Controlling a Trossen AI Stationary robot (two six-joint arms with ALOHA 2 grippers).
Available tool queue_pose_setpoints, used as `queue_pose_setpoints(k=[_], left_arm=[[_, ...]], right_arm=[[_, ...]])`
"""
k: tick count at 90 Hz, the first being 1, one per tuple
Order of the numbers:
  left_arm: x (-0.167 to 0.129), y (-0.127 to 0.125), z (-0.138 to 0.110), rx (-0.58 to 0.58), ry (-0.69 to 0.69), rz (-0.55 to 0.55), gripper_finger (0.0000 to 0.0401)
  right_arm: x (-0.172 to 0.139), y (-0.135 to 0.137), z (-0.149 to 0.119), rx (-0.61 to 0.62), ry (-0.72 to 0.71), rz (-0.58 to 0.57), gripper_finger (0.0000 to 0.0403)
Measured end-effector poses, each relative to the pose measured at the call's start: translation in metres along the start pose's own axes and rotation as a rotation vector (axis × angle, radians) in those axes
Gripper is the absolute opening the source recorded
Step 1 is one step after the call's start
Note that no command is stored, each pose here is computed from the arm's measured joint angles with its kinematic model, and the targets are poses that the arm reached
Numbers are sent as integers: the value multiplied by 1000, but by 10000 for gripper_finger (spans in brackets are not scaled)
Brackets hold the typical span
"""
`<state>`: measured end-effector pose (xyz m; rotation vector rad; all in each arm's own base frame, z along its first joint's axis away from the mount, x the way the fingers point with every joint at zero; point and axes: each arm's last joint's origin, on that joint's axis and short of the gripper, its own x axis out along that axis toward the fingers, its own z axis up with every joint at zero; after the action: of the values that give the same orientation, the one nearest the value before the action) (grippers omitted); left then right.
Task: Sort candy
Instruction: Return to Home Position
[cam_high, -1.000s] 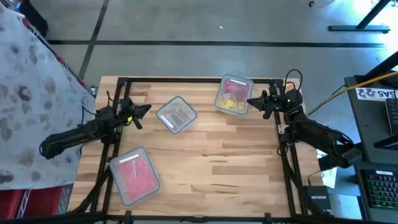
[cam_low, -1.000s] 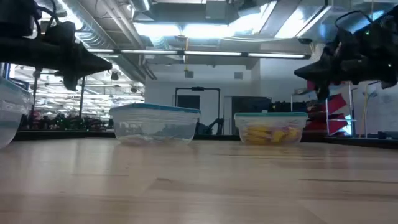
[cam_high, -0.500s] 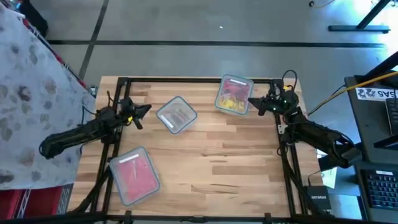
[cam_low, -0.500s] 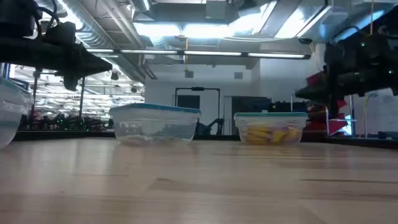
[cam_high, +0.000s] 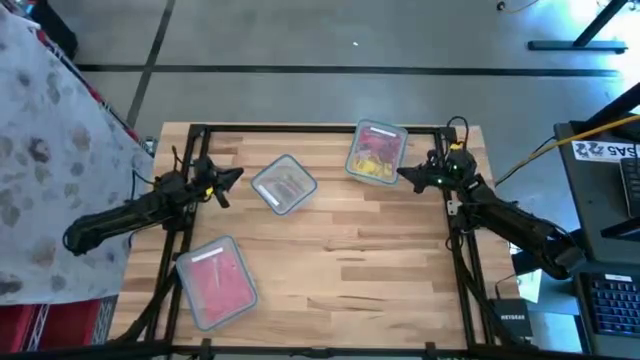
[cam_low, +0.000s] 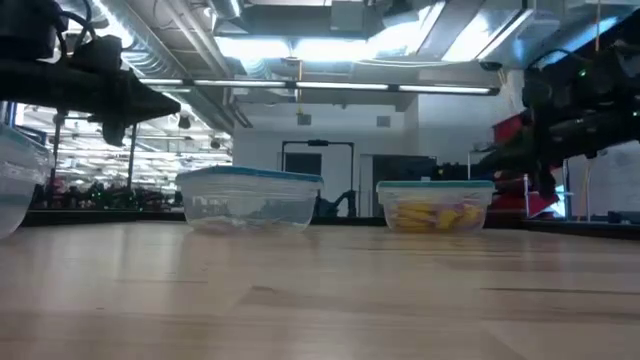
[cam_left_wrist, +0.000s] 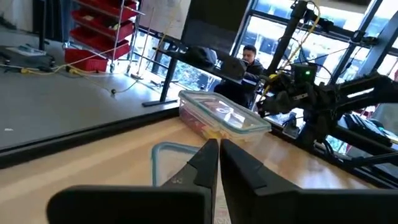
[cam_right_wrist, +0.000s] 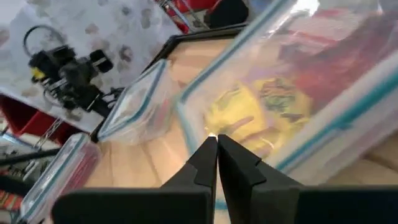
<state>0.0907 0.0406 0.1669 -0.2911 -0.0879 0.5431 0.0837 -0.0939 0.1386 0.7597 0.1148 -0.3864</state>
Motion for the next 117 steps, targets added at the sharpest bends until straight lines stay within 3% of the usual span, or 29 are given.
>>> queue_pose_setpoints(k=[13, 32, 48, 72, 85, 117], left_arm=[[0, 0, 0, 0, 0, 0, 0], [0, 0, 0, 0, 1, 0, 0], [0, 0, 0, 0, 2, -2, 0], [0, 0, 0, 0, 7, -10, 0], [0, 0, -1, 0, 7, -10, 0], [0, 0, -1, 0, 7, -10, 0]], right_arm=[[-4, 18, -8, -56, 26, 78, 0], [-16, 48, -13, -209, -29, 327, 0], [-24, 67, -16, -669, -170, 491, 0], [-21, 79, -29, -955, -279, 295, 0], [-20, 80, -39, -986, -213, 273, 0], [-20, 81, -39, -983, -220, 252, 0]])
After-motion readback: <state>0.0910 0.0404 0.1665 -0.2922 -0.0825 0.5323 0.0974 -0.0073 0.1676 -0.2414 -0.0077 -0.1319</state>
